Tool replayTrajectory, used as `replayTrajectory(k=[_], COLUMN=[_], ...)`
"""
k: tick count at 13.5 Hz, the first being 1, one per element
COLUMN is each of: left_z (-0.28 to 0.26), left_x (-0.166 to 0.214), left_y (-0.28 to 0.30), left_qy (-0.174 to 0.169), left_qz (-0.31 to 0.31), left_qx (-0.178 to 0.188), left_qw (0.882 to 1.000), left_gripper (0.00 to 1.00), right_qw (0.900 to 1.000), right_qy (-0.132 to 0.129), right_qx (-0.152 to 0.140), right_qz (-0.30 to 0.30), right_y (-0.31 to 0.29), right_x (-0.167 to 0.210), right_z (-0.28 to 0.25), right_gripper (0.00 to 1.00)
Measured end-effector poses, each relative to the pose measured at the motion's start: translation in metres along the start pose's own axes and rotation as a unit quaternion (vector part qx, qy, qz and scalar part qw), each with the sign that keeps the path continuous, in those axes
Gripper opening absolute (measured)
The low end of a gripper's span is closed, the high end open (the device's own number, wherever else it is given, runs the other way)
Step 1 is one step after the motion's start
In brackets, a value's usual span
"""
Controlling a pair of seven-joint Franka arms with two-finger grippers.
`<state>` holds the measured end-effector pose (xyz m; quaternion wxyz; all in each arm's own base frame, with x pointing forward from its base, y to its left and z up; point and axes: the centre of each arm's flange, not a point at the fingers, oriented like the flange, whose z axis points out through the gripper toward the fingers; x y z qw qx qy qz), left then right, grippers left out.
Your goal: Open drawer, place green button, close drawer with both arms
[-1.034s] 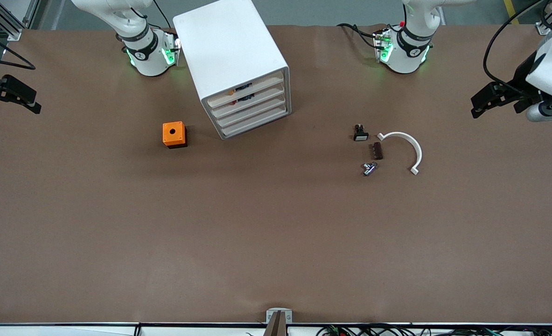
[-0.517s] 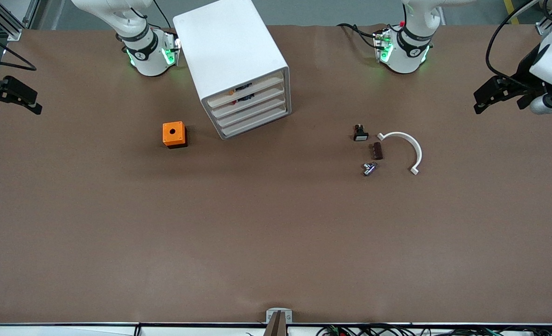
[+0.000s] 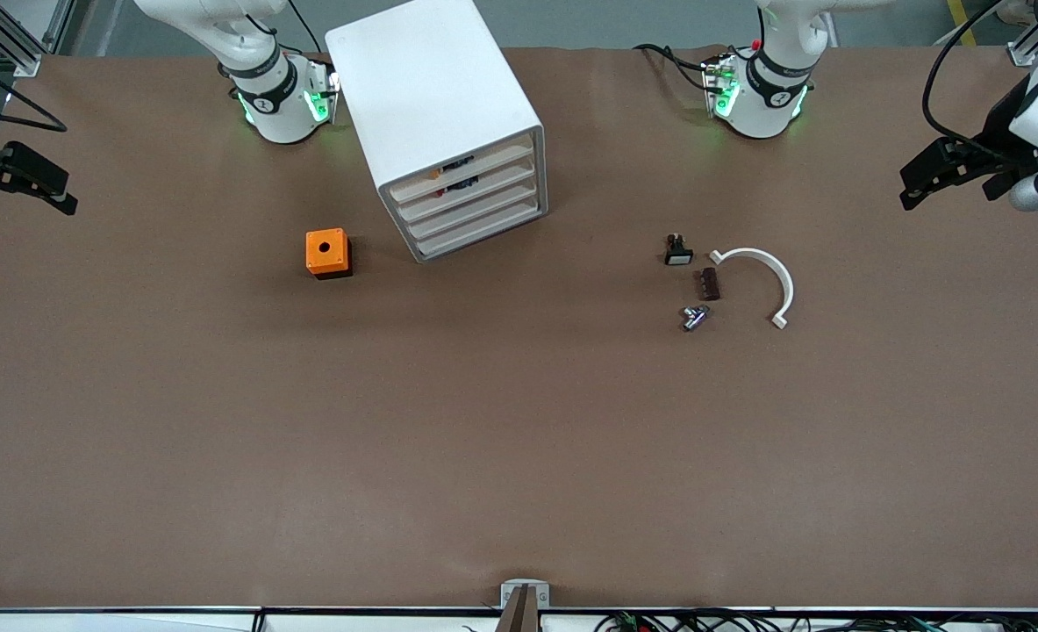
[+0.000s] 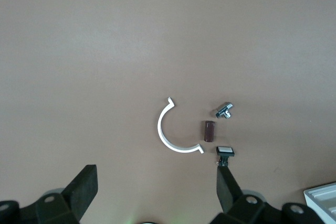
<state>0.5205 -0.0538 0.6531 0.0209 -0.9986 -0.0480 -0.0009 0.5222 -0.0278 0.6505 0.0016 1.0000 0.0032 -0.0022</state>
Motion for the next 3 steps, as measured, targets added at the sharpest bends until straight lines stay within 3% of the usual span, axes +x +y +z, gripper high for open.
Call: replayTrajectory(k=[3], left_z=[0.0016], left_x=[0.0038], left_y=[0.0000], left_qy=[-0.005], left_qz=[0.000], left_qx=[0.000], left_qw=[1.000], left_gripper=[1.00], right_qw=[1.000], right_qy=[-0.003], right_qx=[0.000], right_qz=[0.000], right_y=[-0.0004], right_x=[0.0024], right_z=[0.0035], right_gripper=[1.00])
